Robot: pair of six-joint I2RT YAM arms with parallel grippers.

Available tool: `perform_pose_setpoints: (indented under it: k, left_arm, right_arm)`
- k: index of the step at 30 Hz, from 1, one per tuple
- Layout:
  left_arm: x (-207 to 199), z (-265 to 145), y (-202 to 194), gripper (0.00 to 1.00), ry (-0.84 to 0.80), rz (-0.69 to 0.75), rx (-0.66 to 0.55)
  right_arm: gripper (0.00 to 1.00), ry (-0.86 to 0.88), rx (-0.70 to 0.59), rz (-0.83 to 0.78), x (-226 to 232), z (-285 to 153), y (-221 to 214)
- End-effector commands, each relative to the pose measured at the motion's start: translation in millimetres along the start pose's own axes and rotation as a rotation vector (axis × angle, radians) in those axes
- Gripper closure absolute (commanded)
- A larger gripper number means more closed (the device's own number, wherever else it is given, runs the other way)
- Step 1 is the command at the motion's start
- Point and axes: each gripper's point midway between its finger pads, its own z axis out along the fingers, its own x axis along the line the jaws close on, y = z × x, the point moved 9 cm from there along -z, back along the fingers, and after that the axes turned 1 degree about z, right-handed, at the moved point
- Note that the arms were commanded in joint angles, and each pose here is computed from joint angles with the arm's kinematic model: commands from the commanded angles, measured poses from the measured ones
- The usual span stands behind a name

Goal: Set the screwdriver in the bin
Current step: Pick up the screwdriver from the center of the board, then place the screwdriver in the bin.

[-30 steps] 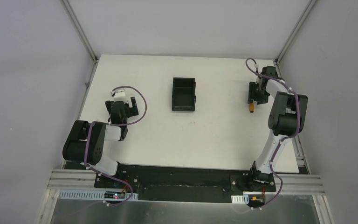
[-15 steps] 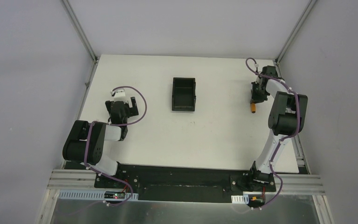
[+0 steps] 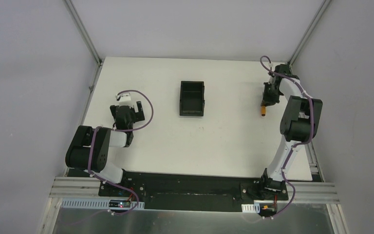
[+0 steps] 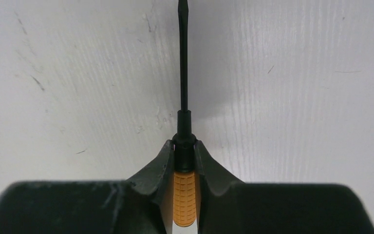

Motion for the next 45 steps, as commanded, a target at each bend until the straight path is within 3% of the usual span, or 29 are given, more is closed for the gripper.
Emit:
perform_pose_setpoints:
  k: [1, 15, 22, 34, 45]
  left_arm:
    - [1, -1, 7, 0.01, -0.003, -0.018, -0.030]
    - [1, -1, 7, 0.01, -0.002, -0.018, -0.029]
    - [1, -1, 7, 0.01, -0.002, -0.018, -0.029]
    - [1, -1, 7, 0.01, -0.003, -0.018, -0.031]
    - [1, -1, 7, 0.01, -0.002, -0.018, -0.030]
  right_arm:
    - [1.00, 0.063, -0.090, 0.087, 17, -51, 19]
    - [1.00, 0.229, -0.175, 0.115, 100, -112, 27]
    - [1.00, 0.305, -0.157, 0.108, 145, -127, 25]
    - [1.00, 0.349, -0.105, -0.039, 222, -135, 9]
    - [1.00, 0.291, -0.149, -0.170, 285, -136, 7]
